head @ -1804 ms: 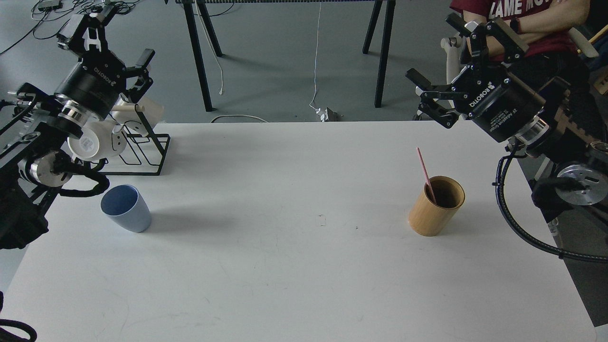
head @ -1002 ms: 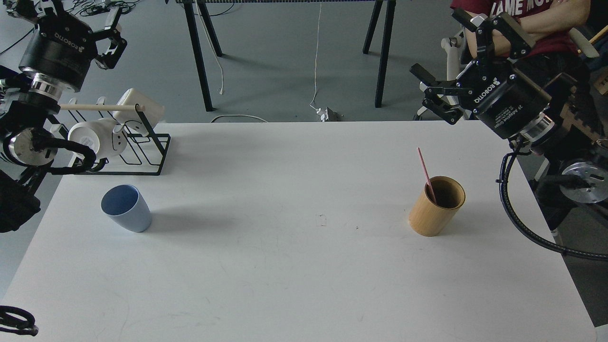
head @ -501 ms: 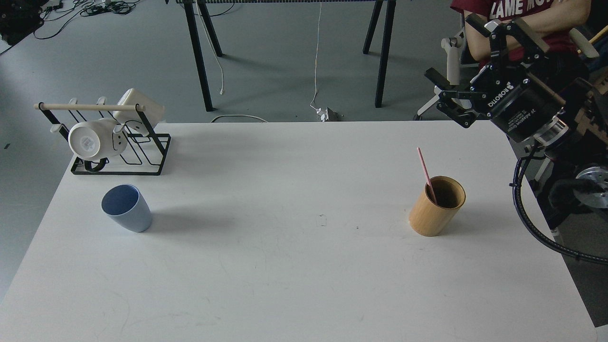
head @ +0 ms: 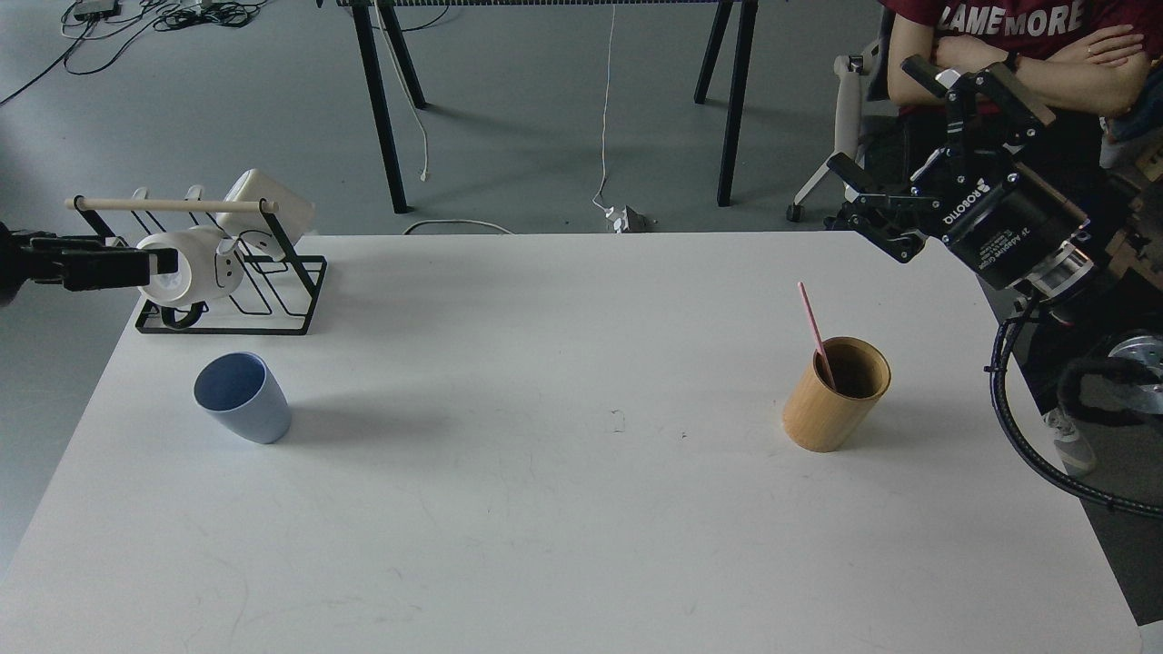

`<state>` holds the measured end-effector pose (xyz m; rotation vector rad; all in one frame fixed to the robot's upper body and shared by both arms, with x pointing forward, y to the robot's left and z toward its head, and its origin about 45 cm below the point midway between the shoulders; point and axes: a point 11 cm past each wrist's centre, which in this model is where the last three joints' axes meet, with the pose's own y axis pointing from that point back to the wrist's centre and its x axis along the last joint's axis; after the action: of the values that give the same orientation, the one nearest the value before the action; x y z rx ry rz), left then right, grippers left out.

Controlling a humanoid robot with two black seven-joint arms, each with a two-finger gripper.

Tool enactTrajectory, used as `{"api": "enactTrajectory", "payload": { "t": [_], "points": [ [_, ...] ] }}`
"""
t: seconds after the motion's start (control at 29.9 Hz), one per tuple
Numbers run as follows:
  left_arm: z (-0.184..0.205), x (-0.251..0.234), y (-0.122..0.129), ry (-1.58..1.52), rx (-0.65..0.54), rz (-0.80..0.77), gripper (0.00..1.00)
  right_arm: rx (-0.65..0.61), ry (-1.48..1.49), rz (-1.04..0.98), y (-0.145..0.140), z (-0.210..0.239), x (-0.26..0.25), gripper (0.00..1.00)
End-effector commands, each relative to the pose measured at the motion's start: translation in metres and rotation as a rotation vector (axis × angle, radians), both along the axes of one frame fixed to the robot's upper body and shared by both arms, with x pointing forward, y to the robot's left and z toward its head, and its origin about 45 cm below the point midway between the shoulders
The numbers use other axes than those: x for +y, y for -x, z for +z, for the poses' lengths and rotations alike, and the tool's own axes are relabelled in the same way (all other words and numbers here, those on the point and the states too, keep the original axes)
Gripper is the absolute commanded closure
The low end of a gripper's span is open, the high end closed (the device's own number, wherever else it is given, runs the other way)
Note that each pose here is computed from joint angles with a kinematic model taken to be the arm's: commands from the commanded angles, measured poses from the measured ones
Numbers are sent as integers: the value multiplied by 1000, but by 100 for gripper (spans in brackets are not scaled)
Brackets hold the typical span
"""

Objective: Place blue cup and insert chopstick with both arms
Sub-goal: 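Lower the left gripper from the rack toward the light blue cup, then close the left gripper around the light blue cup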

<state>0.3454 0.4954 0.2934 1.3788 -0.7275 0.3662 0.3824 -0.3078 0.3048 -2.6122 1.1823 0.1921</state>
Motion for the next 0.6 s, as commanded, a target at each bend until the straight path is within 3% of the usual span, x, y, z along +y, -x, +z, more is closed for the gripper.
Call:
{"api": "enactTrajectory", "payload": {
  "t": [0.0,0.23,0.57],
  "points": [
    [-27,8,-2,-42,53,20,2,1,1,-2,0,0,-1,1],
    [-67,13,-4,-43,127,73,3,13,13,-16,3,-4,-8,1],
    [-82,-9,-12,-3,139,40,3,36,20,-28,8,-13,-14,1]
  ]
}}
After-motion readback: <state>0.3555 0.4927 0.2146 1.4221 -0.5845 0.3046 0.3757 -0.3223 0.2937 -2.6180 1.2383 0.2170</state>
